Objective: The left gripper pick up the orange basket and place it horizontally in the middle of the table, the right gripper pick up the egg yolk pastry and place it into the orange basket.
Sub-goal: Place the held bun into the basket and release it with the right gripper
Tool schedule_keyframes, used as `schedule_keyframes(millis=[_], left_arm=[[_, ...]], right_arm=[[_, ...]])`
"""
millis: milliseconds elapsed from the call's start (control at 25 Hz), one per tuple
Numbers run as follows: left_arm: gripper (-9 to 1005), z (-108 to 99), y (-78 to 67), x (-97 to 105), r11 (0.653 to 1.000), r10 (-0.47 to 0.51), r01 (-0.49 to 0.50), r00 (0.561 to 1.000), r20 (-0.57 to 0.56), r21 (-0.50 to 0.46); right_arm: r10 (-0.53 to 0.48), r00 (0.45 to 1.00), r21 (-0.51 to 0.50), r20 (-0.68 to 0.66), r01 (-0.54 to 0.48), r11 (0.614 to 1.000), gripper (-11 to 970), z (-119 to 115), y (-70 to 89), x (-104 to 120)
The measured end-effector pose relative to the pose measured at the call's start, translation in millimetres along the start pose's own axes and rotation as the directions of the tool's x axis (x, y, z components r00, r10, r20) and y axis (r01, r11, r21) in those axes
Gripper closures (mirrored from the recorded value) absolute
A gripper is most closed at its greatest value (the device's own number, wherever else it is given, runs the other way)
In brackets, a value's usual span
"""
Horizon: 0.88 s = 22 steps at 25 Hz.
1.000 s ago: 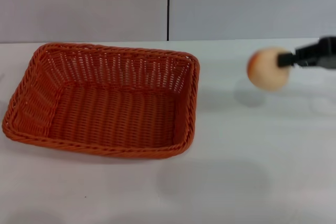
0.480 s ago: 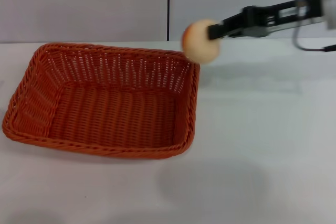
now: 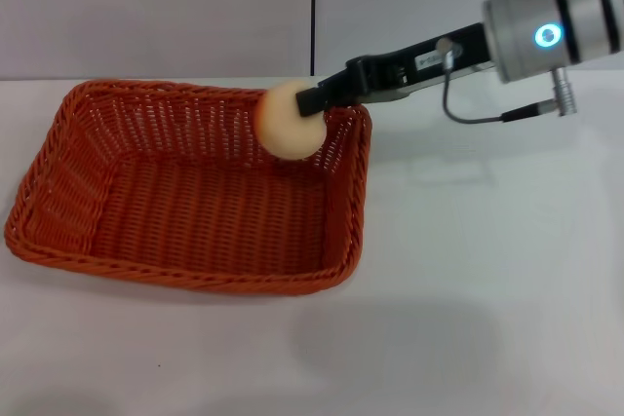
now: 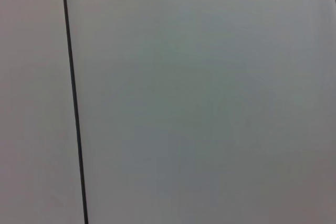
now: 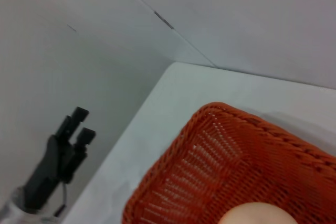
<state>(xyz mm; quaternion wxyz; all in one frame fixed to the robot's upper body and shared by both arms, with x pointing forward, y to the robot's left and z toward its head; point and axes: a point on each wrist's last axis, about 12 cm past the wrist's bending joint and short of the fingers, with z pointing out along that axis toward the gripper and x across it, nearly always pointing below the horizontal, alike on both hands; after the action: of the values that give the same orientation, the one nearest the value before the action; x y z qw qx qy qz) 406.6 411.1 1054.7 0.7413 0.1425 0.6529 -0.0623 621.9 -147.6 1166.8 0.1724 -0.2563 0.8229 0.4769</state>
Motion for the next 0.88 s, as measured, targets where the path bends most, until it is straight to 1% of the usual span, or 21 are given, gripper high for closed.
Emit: schedule_keyframes(millis=[80, 120, 280, 320, 560, 600, 640, 760, 800, 840, 880], left_arm=[[312, -2, 0.7, 0, 1.0, 0.002, -0.002, 1.0, -0.002, -0.001], [312, -4, 1.1, 0, 1.0, 0.002, -0.002, 1.0, -0.006, -0.004], [311, -5, 1.4, 1, 1.0, 0.001, -0.001, 1.0, -0.009, -0.007], [311, -6, 1.4, 1, 1.0, 0.002, -0.002, 1.0, -0.012, -0.009], [311, -9, 2.4, 1, 1.0, 0.023, -0.023, 1.0, -0.02, -0.012], [311, -9, 2.4, 1, 1.0, 0.023, -0.023, 1.0, -0.02, -0.012], [311, -9, 2.4, 1, 1.0, 0.023, -0.023, 1.0, -0.02, -0.012], [311, -13, 6.0, 2, 1.0, 0.022, -0.023, 0.999, -0.033, -0.015], [311, -13, 6.2, 3, 1.0, 0.02, -0.021, 0.999, -0.035, -0.016], [311, -13, 6.2, 3, 1.0, 0.02, -0.021, 0.999, -0.035, -0.016], [311, -13, 6.9, 3, 1.0, 0.018, -0.019, 0.999, -0.038, -0.018]], right_arm=[[-0.007, 1.0, 0.018, -0.012, 0.007, 1.0, 880, 7, -1.4, 1], [0.001, 1.0, 0.032, -0.019, 0.0, 0.999, 878, 14, -4.7, 3], [0.019, 1.0, 0.043, -0.002, -0.019, 0.999, 872, 19, -10.4, 7], [0.033, 0.999, 0.033, 0.022, -0.034, 0.999, 871, 20, -12.3, 9], [0.046, 0.997, -0.015, 0.064, -0.046, 0.999, 644, 15, -13.0, 15], [0.037, 0.996, -0.044, 0.08, -0.034, 0.998, 611, 11, -11.9, 18], [0.037, 0.996, -0.044, 0.08, -0.034, 0.998, 578, 11, -11.9, 18], [-0.001, 0.992, -0.105, 0.125, 0.014, 0.994, 479, 7, -10.2, 25], [-0.01, 0.986, -0.14, 0.167, 0.034, 0.99, 446, 0, -10.7, 33], [-0.01, 0.986, -0.14, 0.167, 0.034, 0.99, 432, 0, -10.7, 33], [-0.015, 0.981, -0.153, 0.196, 0.046, 0.987, 418, -6, -11.4, 37]])
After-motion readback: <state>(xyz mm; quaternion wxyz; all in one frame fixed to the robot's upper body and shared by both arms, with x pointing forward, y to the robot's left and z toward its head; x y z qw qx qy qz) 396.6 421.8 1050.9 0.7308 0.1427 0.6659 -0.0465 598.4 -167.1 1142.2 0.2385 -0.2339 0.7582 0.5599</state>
